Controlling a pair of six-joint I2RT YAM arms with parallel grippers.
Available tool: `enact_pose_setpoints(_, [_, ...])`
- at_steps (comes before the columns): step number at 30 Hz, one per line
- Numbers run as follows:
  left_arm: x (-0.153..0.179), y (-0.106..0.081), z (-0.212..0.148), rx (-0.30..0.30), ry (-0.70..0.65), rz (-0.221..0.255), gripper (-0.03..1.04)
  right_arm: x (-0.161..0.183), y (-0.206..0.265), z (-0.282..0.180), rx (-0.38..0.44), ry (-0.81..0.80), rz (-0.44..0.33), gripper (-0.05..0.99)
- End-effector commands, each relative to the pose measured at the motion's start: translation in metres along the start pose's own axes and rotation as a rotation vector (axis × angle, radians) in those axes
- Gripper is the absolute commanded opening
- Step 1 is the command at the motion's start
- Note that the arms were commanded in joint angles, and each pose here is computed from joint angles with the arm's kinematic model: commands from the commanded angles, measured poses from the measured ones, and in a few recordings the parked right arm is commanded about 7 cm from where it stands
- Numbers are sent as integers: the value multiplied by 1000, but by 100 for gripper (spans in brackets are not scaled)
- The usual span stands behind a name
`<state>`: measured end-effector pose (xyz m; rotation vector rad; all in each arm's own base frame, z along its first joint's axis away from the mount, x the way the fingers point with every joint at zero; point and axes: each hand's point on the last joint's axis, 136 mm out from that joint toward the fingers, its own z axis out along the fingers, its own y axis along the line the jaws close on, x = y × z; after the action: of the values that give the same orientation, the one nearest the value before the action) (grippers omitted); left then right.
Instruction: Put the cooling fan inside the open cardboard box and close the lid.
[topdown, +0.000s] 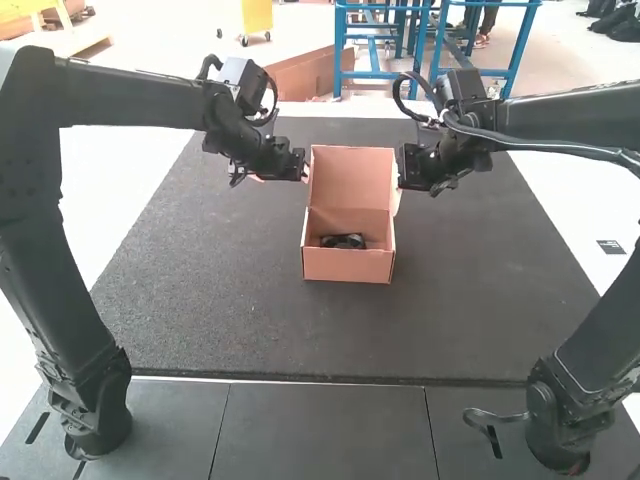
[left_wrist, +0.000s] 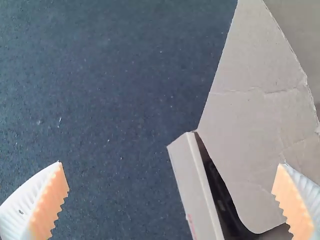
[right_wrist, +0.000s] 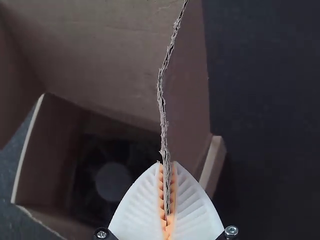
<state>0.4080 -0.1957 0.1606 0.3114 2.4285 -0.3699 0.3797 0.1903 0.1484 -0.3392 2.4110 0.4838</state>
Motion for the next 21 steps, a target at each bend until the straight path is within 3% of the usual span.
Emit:
enact_pose_setpoints(1, [-5,-4,-13,8,-36,16,97,4,13,-7,-22,-1,-32,-1])
enact_pose_setpoints(21, [12,-4,-19,21,-14,9,97,33,21,-11,-35,47,-59,-1])
